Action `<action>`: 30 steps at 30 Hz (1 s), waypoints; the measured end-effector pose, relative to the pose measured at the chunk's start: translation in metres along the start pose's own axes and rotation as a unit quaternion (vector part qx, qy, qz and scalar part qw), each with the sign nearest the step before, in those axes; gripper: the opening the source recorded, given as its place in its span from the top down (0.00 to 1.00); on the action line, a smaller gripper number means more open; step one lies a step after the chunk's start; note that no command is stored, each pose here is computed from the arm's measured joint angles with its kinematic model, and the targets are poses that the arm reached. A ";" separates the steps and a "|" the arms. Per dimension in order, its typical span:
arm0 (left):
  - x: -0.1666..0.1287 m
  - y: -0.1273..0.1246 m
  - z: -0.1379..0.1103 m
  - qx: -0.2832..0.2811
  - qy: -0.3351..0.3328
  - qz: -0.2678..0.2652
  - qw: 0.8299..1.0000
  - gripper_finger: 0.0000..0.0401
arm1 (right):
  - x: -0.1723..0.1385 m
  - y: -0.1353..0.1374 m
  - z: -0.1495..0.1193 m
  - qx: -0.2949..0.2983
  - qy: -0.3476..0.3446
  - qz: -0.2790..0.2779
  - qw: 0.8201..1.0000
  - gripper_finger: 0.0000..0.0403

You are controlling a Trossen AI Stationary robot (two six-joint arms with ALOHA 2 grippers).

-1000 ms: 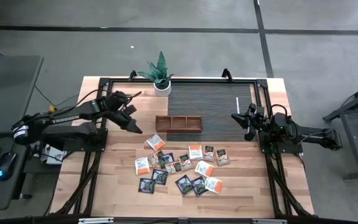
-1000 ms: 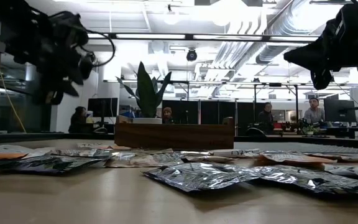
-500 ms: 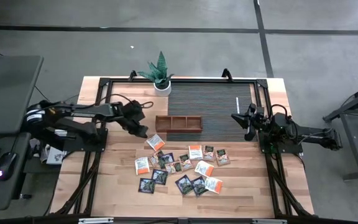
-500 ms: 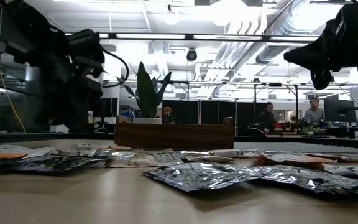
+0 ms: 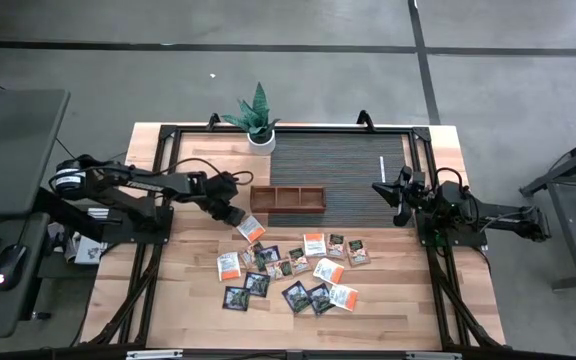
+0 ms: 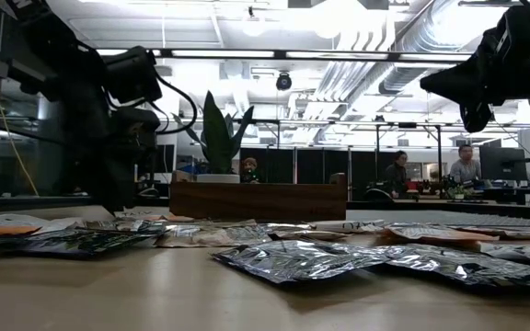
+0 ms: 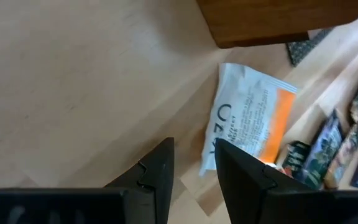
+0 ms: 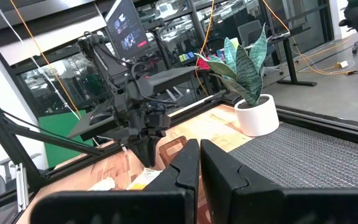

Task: Pick & Place Tea
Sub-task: Put the orange tea bag into the left section of the wooden organizer

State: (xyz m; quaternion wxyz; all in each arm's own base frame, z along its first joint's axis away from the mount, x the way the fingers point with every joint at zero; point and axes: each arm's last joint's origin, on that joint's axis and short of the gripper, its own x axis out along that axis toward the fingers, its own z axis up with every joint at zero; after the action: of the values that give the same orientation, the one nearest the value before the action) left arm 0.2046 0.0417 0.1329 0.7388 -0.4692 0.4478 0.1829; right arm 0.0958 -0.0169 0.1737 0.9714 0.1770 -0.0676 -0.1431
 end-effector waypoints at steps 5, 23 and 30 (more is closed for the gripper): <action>0.000 0.000 0.000 0.023 0.000 0.001 1.000 0.71 | 0.000 0.000 0.000 0.000 0.000 0.000 1.000 0.97; 0.009 -0.001 0.002 0.041 0.037 -0.040 0.998 0.42 | 0.000 0.000 0.000 0.000 0.000 0.000 1.000 0.97; 0.012 -0.003 0.003 0.040 0.036 -0.055 0.997 0.42 | 0.000 0.000 0.000 0.000 0.000 0.000 1.000 0.97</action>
State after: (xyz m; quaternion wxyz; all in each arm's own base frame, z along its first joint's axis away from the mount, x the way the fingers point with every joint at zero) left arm 0.2143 0.0412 0.1252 0.7493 -0.4693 0.4549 0.1065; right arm 0.0958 -0.0169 0.1736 0.9714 0.1770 -0.0674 -0.1430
